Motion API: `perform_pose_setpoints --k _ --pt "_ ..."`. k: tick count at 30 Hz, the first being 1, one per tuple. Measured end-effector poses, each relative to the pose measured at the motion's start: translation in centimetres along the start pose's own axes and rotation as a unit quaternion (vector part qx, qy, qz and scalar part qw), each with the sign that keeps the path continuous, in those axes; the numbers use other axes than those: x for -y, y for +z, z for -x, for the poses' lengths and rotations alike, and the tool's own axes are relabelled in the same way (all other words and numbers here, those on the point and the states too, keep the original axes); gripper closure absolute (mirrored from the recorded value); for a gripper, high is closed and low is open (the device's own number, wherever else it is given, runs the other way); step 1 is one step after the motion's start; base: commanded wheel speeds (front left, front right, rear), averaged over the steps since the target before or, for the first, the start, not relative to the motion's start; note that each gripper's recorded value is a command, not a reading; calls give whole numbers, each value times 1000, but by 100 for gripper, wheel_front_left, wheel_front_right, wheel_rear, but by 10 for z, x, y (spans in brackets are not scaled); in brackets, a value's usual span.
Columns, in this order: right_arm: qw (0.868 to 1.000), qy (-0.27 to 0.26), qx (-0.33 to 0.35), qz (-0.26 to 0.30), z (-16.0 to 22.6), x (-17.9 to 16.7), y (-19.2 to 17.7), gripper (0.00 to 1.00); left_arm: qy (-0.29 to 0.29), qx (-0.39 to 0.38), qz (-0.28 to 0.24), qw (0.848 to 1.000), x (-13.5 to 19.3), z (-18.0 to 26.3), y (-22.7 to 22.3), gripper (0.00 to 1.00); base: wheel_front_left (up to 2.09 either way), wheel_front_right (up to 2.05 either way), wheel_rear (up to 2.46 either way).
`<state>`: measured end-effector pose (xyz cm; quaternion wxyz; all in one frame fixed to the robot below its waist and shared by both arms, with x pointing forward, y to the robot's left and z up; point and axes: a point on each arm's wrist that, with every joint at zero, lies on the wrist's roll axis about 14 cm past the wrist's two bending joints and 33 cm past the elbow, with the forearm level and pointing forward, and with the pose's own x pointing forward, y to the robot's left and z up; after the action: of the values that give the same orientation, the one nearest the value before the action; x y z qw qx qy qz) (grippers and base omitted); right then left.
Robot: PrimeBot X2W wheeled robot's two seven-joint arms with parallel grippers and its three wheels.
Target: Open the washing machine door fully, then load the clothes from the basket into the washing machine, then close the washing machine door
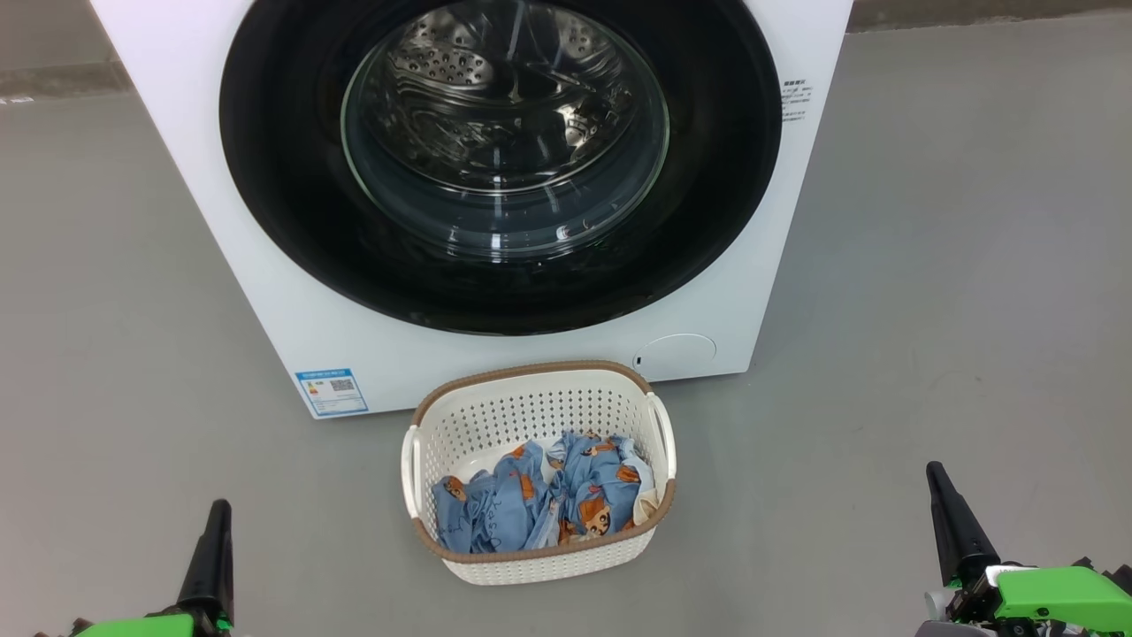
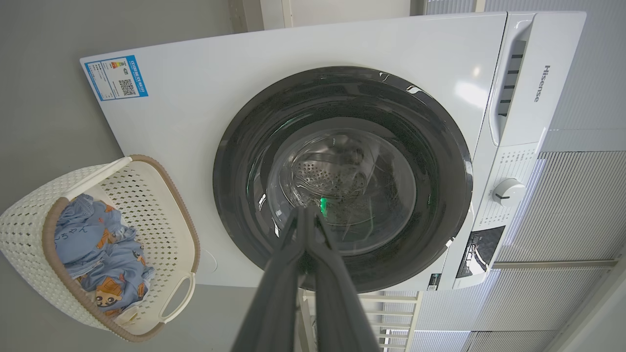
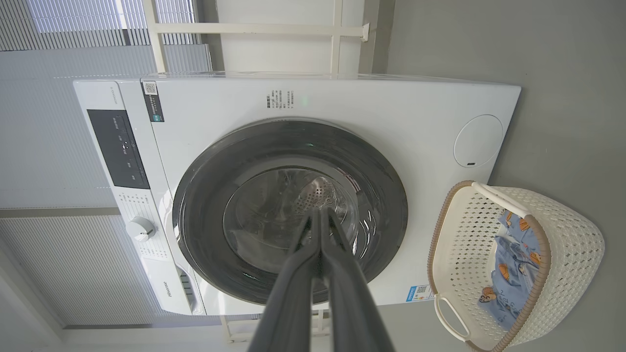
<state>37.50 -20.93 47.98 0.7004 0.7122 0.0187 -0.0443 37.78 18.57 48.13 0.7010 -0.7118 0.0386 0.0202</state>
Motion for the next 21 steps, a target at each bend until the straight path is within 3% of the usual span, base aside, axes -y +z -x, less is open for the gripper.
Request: perform_pose_setpoints --k 21 --pt "1000 0 -1 -1 0 0 0 100 0 0 0 1000 0 0 0 100 0 0 0"
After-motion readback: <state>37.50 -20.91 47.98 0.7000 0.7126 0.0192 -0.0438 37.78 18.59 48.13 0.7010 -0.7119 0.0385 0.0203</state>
